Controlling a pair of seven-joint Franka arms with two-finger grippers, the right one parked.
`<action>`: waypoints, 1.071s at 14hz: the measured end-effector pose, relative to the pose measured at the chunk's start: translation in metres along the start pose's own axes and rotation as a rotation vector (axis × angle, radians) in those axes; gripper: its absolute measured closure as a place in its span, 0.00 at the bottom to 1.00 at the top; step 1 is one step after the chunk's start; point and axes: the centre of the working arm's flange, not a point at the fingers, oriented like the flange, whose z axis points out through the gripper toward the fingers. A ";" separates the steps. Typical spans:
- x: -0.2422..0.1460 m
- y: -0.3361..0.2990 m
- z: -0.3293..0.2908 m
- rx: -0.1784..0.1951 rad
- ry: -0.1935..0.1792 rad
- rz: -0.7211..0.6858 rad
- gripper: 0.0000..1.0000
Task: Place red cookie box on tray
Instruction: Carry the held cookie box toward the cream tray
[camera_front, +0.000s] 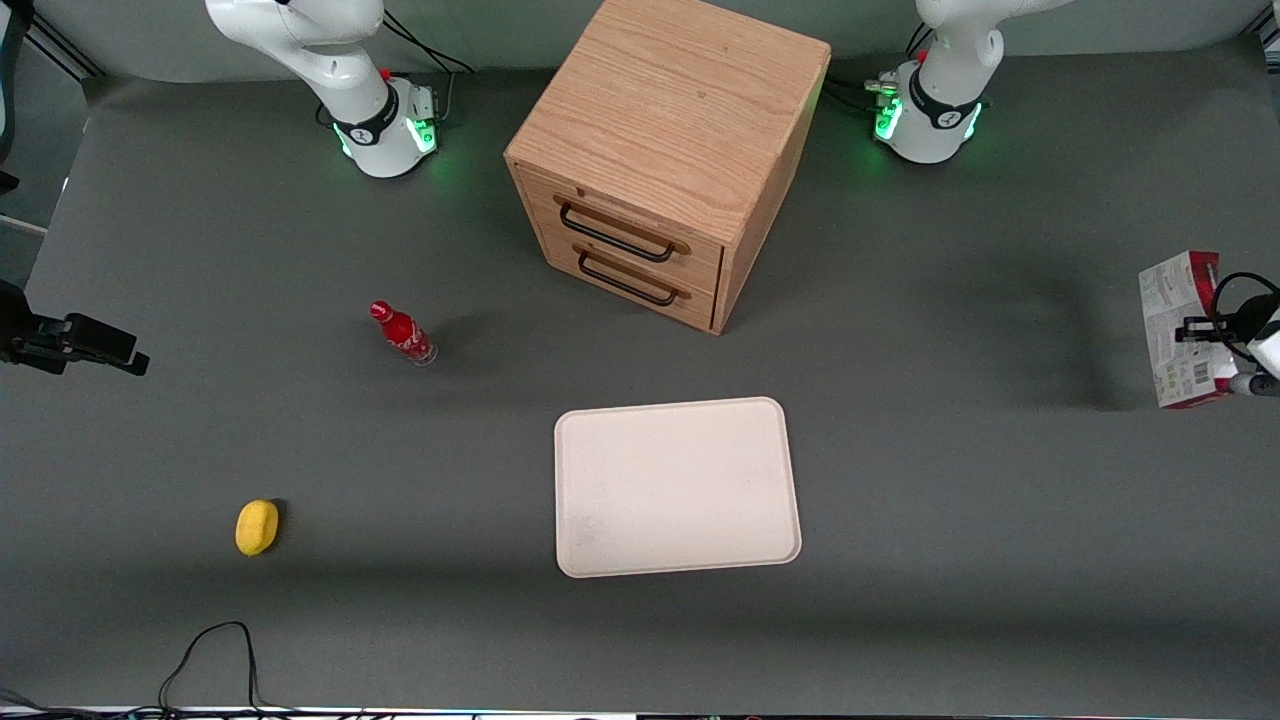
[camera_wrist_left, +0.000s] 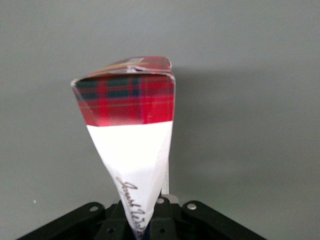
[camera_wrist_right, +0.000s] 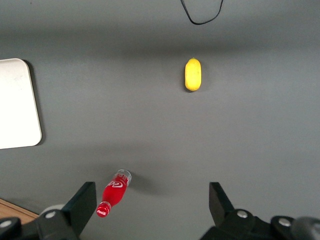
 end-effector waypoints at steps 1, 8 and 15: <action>0.009 0.024 -0.015 0.010 0.020 0.045 0.93; 0.035 0.223 -0.145 0.017 0.086 0.211 0.93; 0.046 0.408 -0.182 -0.039 0.149 0.144 0.93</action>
